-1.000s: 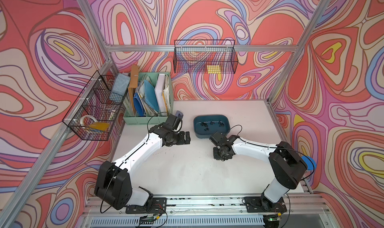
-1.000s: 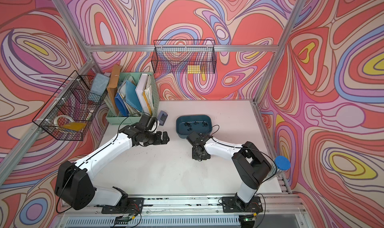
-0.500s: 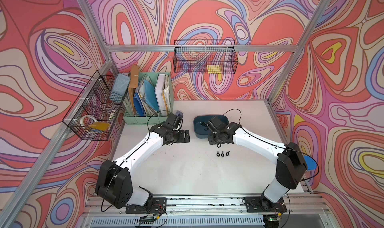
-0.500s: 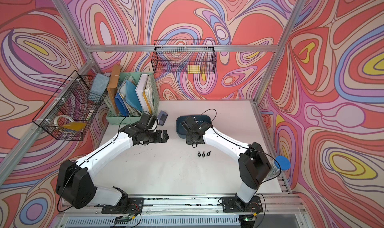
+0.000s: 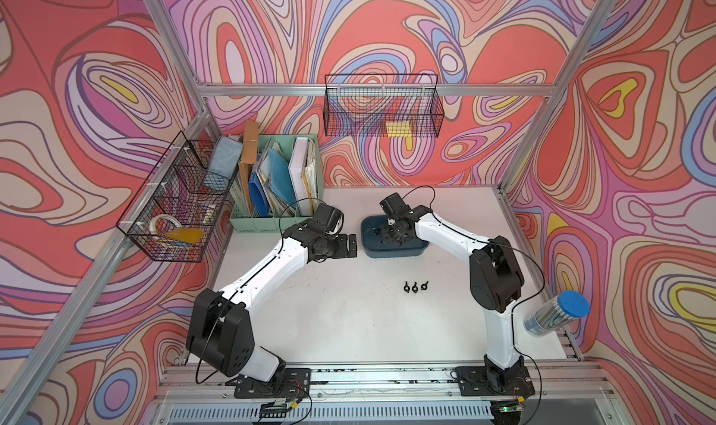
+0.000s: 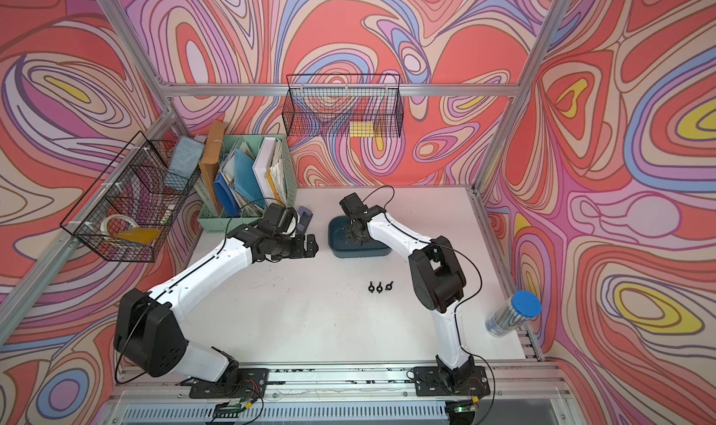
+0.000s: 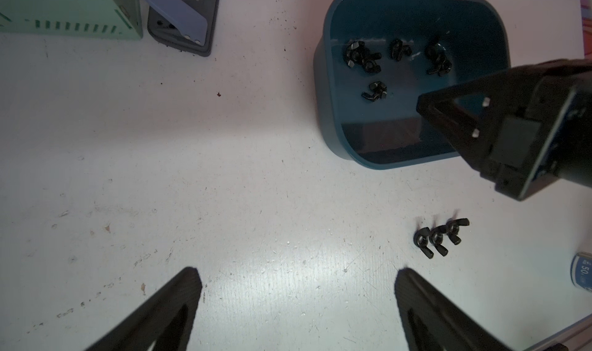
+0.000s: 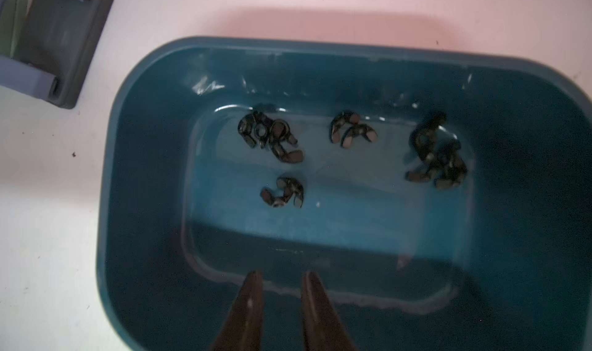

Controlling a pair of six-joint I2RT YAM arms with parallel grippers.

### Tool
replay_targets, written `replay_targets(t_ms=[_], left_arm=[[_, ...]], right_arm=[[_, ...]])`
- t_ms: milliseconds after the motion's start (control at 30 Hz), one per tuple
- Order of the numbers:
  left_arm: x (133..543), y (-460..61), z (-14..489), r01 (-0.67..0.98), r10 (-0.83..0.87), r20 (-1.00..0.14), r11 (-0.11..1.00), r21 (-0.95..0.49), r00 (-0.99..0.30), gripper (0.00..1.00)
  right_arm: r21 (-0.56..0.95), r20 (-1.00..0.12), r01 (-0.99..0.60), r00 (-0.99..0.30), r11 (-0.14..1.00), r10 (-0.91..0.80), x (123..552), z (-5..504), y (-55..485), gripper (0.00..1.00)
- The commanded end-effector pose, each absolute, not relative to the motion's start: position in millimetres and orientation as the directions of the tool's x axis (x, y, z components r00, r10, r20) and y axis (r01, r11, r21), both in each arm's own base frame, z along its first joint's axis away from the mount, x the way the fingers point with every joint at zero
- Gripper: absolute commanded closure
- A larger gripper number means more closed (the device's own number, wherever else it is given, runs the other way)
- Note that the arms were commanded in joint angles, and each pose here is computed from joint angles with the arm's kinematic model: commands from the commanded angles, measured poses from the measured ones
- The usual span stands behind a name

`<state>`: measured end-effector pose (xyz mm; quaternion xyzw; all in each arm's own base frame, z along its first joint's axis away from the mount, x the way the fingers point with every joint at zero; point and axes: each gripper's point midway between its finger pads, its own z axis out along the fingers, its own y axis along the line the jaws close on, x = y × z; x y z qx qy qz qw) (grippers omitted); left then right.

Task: Take out the wing nut from the storage box
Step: Pick up the wing nut from the storage box.

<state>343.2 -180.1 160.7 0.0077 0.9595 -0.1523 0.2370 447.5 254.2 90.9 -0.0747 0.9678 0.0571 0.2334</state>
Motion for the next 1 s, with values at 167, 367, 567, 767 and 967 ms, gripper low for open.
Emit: replay_targets(t_ms=[167,367,567,767,967], left_arm=[[360,-186,163,0.112,-0.028,-0.467,0.957,-0.268,-0.884,0.01],[366,-186,164,0.107,-0.031,-0.468,0.958,-0.265,-0.883,0.01],[368,-182,163,0.096,-0.038,-0.466,0.96,-0.262,-0.884,0.01],[369,-179,163,0.088,-0.042,-0.468,0.963,-0.254,-0.883,0.01],[368,-177,162,0.083,-0.044,-0.463,0.964,-0.252,-0.885,0.01]], right_arm=[[0.105,-0.483,-0.22,-0.864,0.97,-0.144,489,76,266,0.79],[0.109,-0.469,-0.214,-0.872,0.971,-0.139,505,57,264,0.79],[0.124,-0.452,-0.213,-0.882,0.969,-0.136,515,44,261,0.79],[0.12,-0.429,-0.211,-0.892,0.97,-0.141,515,32,260,0.79],[0.136,-0.417,-0.215,-0.898,0.967,-0.141,515,26,262,0.8]])
